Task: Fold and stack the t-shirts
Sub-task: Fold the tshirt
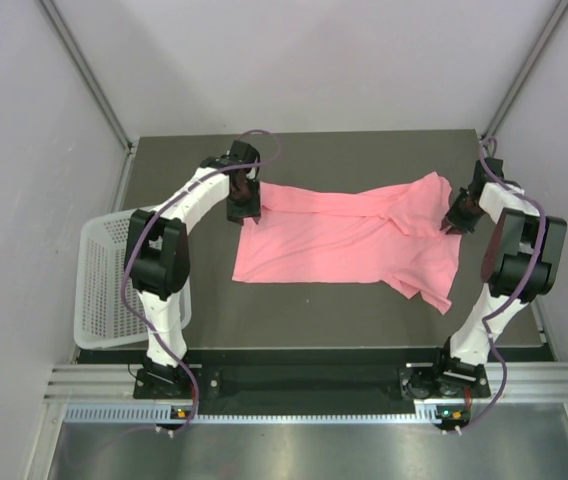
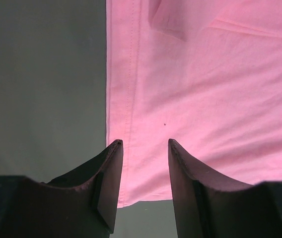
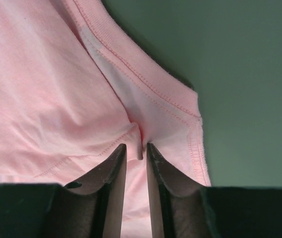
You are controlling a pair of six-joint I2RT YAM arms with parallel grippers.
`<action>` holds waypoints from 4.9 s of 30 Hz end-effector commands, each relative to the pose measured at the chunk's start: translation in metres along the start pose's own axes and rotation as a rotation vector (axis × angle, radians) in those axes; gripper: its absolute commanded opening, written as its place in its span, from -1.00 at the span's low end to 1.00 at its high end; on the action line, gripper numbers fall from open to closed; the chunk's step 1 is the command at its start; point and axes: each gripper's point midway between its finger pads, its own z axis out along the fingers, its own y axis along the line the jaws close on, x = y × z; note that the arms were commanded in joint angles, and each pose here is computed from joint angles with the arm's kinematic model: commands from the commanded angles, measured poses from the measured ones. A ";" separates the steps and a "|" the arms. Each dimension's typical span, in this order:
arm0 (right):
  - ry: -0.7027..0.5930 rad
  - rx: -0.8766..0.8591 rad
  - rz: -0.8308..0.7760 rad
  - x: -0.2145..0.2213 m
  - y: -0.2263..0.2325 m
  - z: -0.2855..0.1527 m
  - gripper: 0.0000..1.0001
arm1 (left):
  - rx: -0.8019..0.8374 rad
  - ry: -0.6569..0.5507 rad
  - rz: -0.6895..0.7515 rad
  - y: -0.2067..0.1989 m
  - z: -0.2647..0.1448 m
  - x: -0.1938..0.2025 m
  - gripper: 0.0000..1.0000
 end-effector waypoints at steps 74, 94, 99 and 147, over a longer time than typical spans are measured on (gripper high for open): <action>-0.101 -0.089 -0.039 -0.045 0.037 -0.033 -1.00 | 0.172 -0.156 -0.115 -0.017 -0.005 -0.062 0.14; -0.099 -0.141 -0.018 -0.048 0.049 -0.050 -1.00 | -0.005 -0.223 0.110 -0.004 0.014 -0.060 0.16; -0.091 -0.145 -0.019 -0.045 0.049 -0.050 -1.00 | -0.021 -0.202 0.111 -0.006 0.030 -0.060 0.01; -0.238 -0.238 0.147 -0.106 0.077 -0.080 -1.00 | -0.270 -0.414 0.167 0.018 0.010 -0.140 -1.00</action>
